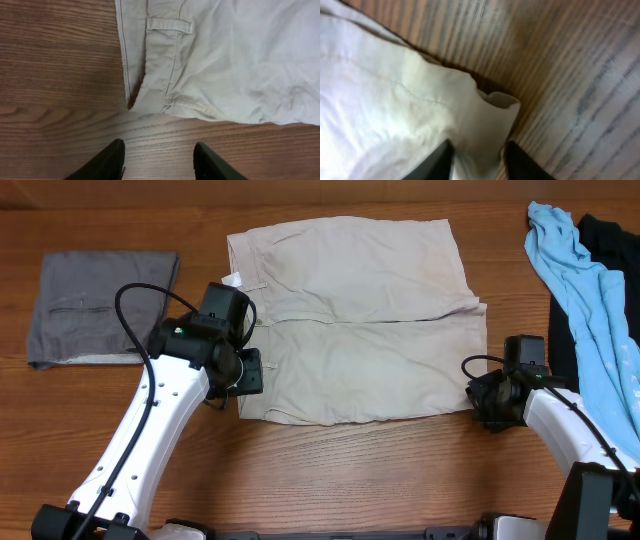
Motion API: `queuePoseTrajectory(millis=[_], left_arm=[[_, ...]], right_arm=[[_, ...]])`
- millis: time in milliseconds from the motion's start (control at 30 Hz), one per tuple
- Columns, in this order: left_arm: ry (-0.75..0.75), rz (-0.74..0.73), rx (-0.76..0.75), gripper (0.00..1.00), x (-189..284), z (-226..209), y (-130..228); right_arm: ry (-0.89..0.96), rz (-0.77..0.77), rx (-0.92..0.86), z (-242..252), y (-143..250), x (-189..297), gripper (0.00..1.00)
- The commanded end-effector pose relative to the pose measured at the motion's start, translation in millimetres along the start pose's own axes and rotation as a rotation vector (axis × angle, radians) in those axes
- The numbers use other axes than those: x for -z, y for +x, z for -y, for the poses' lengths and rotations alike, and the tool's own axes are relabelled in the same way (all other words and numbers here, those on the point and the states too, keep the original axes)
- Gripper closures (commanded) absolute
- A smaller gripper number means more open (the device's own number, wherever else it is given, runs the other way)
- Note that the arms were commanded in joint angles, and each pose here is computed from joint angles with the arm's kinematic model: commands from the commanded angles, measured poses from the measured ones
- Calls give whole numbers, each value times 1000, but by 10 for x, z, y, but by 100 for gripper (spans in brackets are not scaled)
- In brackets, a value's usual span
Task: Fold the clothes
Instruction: 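Position both grippers at the pants' lower corners to grasp the hem, then close both grippers on the beige pants' lower hem corners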
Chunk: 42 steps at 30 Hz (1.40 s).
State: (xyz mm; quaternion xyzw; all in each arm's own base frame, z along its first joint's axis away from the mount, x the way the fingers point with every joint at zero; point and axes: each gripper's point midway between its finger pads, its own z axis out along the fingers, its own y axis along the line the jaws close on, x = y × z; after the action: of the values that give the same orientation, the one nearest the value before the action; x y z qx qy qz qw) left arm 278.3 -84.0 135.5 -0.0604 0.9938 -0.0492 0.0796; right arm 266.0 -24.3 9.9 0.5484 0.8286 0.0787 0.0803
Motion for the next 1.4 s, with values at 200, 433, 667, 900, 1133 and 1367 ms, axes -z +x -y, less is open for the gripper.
queuePoseTrajectory(millis=[200,433,667,900,1133,1367], left_arm=[[6,-18,8,49,-41,24,39],[2,-15,8,48,-41,19,32],[-3,-11,8,43,-41,10,23],[8,-16,9,42,-41,29,33],[-70,-65,119,37,-130,-134,195],[-84,-127,264,42,-546,-227,479]], right_arm=[[23,-1,-1,72,8,-19,52],[20,1,-1,63,3,-20,57],[27,29,-7,71,-47,-19,80],[23,38,-8,60,-65,-19,95],[21,40,-8,54,-69,-18,96],[27,35,-4,69,-59,-18,96]])
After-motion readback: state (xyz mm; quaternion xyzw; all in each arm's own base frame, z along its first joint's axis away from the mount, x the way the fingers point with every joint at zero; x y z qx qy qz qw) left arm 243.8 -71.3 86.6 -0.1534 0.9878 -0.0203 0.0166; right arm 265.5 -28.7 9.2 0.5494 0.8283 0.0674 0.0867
